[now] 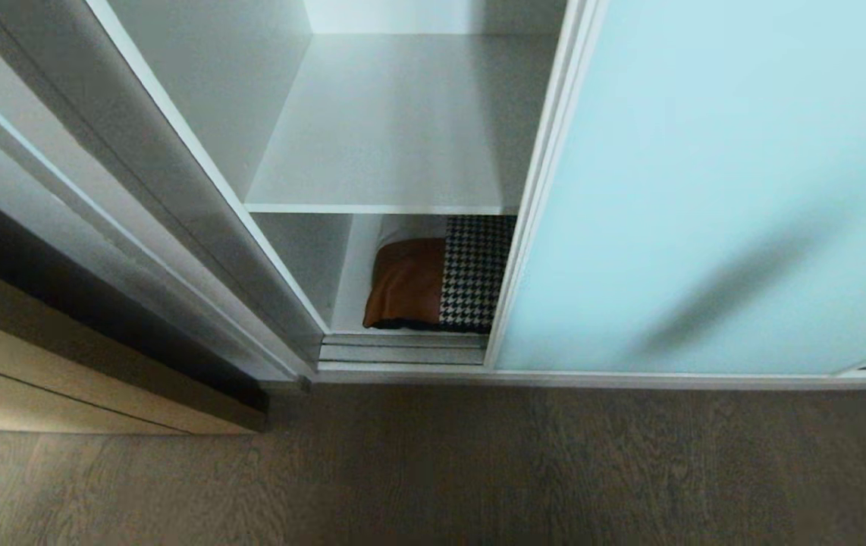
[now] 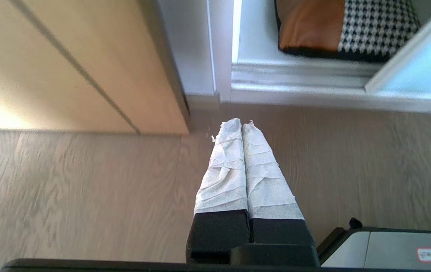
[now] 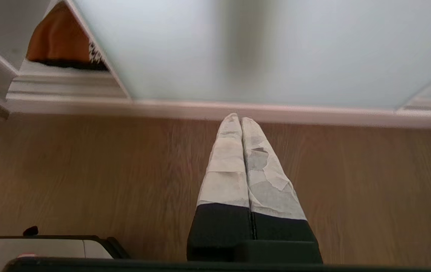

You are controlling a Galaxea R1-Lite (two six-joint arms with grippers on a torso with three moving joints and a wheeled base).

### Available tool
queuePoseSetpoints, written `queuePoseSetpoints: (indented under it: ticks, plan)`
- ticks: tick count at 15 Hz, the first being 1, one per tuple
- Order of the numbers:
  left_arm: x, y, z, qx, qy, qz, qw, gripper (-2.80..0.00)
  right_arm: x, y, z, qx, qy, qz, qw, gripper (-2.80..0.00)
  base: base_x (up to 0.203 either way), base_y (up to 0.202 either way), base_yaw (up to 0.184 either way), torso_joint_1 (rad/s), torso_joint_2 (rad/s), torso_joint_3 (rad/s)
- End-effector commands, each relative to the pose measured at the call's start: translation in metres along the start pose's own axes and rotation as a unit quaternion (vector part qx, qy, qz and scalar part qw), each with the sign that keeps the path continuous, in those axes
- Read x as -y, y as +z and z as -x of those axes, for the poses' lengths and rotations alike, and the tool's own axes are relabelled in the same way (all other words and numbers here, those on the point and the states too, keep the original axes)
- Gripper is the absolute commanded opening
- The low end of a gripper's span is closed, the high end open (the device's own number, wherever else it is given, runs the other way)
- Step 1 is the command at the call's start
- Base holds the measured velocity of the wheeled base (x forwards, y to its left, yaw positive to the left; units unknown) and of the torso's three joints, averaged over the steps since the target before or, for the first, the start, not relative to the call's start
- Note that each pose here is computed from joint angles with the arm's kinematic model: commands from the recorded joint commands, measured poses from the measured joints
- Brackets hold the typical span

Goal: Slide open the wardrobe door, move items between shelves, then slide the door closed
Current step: Close the door

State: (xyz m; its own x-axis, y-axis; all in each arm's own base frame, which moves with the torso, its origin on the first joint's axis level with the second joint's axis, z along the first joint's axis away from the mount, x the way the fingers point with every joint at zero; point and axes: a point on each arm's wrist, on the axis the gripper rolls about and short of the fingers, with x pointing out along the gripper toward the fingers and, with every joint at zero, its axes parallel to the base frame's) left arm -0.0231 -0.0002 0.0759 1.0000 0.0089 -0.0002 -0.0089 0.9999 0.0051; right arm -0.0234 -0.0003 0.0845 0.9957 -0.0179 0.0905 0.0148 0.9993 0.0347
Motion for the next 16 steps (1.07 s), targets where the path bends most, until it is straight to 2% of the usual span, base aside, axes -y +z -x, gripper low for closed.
queuePoseSetpoints:
  ticks: [1,6,9,12,14,16]
  plan:
    - [0.000,0.000,0.000,0.001,0.000,0.000,1.0000,-2.80,0.000,0.000,0.000,0.000,0.000,-0.003,1.000,-2.80,-0.177,0.000,-0.001,-0.002,0.01,-0.002]
    - [0.000,0.000,0.000,0.001,0.000,-0.001,1.0000,-2.80,0.000,0.004,0.001,-0.001,0.001,-0.007,1.000,-2.80,-0.024,0.000,-0.001,-0.002,0.00,0.002]
    - [0.000,0.000,0.000,0.001,0.000,-0.001,1.0000,-2.80,-0.003,0.053,0.016,0.003,0.040,-0.005,0.999,-2.80,0.000,0.000,0.000,0.000,0.00,0.000]
    - [0.000,0.000,0.000,0.001,0.000,-0.001,1.0000,-2.80,-0.008,0.107,0.033,-0.027,0.100,-0.012,0.995,-2.80,0.000,0.000,0.000,0.000,0.00,0.000]
    - [0.000,0.000,0.000,0.001,0.000,-0.001,1.0000,-2.80,-0.010,0.135,0.012,-0.069,0.118,-0.019,0.990,-2.80,0.000,0.000,0.000,0.000,0.00,0.000]
    - [0.000,0.000,0.000,0.001,0.000,-0.001,1.0000,-2.80,-0.013,0.174,-0.006,-0.059,0.146,-0.021,0.987,-2.80,0.000,0.000,0.000,0.000,0.00,0.000]
